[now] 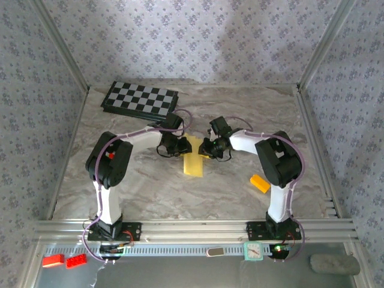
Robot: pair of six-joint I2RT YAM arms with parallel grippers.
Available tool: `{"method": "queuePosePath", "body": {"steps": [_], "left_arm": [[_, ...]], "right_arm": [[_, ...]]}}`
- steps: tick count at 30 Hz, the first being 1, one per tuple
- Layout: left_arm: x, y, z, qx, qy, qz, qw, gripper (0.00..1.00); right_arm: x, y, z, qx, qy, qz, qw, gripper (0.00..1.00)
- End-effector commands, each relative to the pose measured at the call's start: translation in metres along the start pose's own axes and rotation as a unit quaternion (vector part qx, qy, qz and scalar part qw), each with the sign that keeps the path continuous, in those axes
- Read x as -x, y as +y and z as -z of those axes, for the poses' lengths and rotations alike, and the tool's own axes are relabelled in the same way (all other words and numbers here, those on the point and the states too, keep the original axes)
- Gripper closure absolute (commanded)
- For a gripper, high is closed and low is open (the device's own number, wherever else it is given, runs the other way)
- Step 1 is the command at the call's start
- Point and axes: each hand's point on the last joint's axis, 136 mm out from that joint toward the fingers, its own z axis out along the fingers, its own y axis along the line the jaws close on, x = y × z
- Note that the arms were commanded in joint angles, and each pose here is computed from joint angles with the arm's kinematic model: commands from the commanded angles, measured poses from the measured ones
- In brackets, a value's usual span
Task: Fold a paper plane with a square sheet of paper (pick it up from the middle)
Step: First fold the square sheet of paper in half at the center of the table.
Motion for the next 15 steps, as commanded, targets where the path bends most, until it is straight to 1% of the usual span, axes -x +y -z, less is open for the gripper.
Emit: {"method": "queuePosePath", "body": {"steps": [1, 3, 9, 13, 15], "left_arm": [[0.003, 0.003, 0.005, 0.016, 0.001, -0.005, 1.0, 0.74], [0.003, 0.007, 0.008, 0.028, -0.004, -0.001, 1.0, 0.7], [0.0, 0.016, 0.023, 0.06, -0.015, 0.023, 0.998, 0.52], [-0.006, 0.019, 0.028, 0.064, -0.017, 0.035, 0.997, 0.44], [-0.01, 0.018, 0.031, 0.063, -0.018, 0.036, 0.997, 0.42]], "right_arm": [[-0.006, -0.01, -0.006, -0.032, 0.015, -0.014, 0.999, 0.82], [-0.007, -0.015, -0.007, -0.044, 0.018, -0.023, 0.999, 0.82], [-0.009, -0.019, -0.01, -0.056, 0.022, -0.045, 0.997, 0.82], [-0.006, -0.015, -0.009, -0.048, 0.018, -0.048, 0.998, 0.82], [-0.004, -0.01, -0.009, -0.041, 0.017, -0.047, 0.998, 0.82]]}}
